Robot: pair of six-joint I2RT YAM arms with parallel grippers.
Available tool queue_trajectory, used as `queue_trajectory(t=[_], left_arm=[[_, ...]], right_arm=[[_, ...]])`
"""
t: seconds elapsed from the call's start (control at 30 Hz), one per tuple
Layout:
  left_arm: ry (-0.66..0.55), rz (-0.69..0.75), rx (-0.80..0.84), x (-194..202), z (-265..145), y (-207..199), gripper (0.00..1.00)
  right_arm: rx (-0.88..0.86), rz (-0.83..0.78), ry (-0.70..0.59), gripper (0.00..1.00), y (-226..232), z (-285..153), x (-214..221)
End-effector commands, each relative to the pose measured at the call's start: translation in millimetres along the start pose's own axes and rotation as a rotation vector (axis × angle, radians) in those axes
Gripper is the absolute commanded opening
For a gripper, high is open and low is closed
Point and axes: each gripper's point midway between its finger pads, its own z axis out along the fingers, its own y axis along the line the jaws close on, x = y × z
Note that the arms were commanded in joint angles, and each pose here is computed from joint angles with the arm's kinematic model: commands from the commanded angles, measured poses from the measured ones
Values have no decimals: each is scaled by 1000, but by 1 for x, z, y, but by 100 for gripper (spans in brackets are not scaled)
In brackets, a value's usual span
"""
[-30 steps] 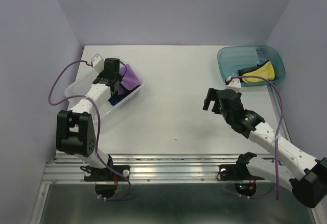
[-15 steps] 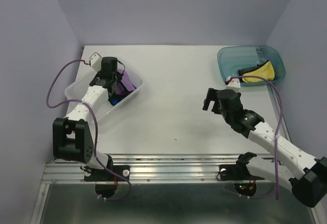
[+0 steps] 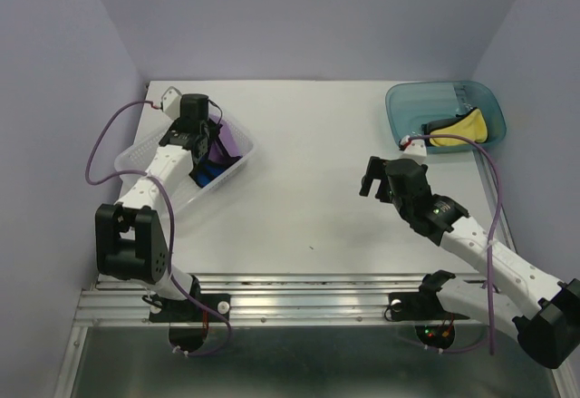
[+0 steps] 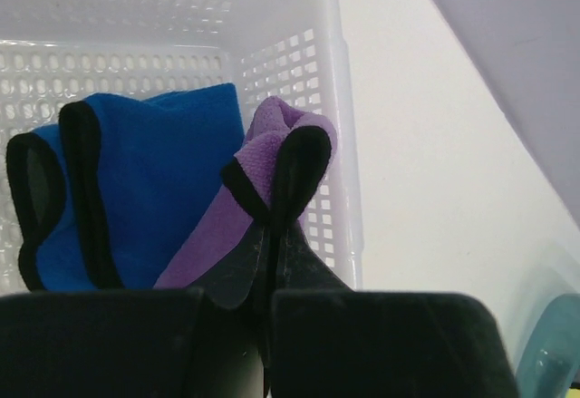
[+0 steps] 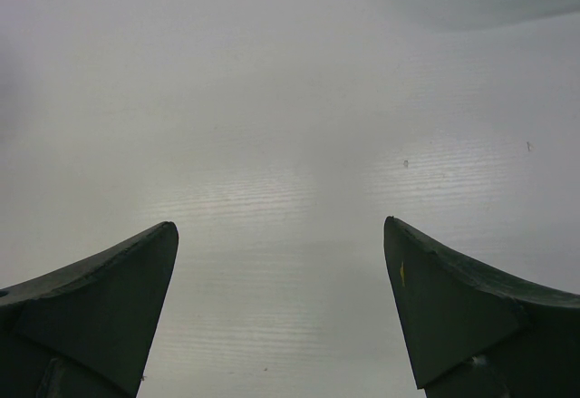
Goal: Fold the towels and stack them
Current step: Neatly place the folded towel into the bin
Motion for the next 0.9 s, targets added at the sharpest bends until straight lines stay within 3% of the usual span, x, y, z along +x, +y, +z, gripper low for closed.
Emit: queue_trajectory(t=[0.0,0.17,0.57,0.87], left_arm=[[-16,-53,93,-20,-7,-33,0],[-25,-77,95,-23,-10,-35,0],[40,-74,-49,15,23,19,0],[1,-98,-164,11,29,64,0]], right_arm=[[-8,13,-44,100,3,-1,-10],[4,9,-41,100,1,1,-7],[-11,-2,-3,100,8,9,1],[-18,-8,6,100,10,11,4]])
